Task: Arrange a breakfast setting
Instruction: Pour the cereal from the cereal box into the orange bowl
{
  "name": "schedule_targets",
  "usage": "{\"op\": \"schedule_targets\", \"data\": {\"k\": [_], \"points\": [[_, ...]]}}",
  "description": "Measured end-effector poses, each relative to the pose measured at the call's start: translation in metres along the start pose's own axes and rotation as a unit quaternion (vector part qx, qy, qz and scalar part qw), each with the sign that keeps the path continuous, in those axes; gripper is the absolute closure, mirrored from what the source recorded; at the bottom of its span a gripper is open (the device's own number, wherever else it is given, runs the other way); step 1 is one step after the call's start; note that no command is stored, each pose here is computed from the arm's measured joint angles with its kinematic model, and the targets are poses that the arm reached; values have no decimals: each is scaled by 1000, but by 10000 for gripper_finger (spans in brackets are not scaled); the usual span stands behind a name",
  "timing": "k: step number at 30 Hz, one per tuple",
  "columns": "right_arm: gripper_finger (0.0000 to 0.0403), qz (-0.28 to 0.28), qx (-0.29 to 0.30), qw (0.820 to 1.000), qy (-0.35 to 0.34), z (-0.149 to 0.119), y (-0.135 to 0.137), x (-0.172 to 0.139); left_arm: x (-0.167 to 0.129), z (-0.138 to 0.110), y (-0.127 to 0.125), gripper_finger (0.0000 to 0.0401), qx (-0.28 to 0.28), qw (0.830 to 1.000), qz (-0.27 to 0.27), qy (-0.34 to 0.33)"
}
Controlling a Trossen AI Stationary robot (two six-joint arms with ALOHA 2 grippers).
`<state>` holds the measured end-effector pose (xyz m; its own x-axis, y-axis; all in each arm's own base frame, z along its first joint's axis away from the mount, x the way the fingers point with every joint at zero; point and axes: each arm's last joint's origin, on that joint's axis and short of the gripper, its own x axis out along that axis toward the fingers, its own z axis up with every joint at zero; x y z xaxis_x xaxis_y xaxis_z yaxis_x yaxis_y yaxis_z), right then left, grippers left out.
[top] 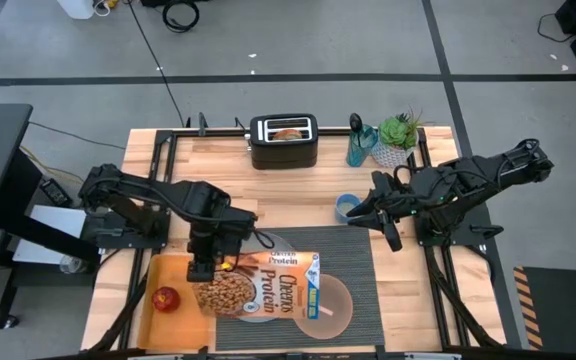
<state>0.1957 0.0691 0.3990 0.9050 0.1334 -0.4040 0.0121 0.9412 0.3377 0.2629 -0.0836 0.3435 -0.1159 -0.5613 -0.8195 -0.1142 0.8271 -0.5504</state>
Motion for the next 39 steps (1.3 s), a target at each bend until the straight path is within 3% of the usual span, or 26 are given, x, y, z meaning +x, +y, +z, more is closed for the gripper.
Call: {"op": "schedule_targets", "data": {"k": [18,39], "points": [[300,-18,-17,1000,-9,1,-1,0,-1,6,2,220,-114,988,-97,38],[300,-18,-23,1000,-9,1,-1,0,-4,13,2,220,-111,985,-129,19]]}}
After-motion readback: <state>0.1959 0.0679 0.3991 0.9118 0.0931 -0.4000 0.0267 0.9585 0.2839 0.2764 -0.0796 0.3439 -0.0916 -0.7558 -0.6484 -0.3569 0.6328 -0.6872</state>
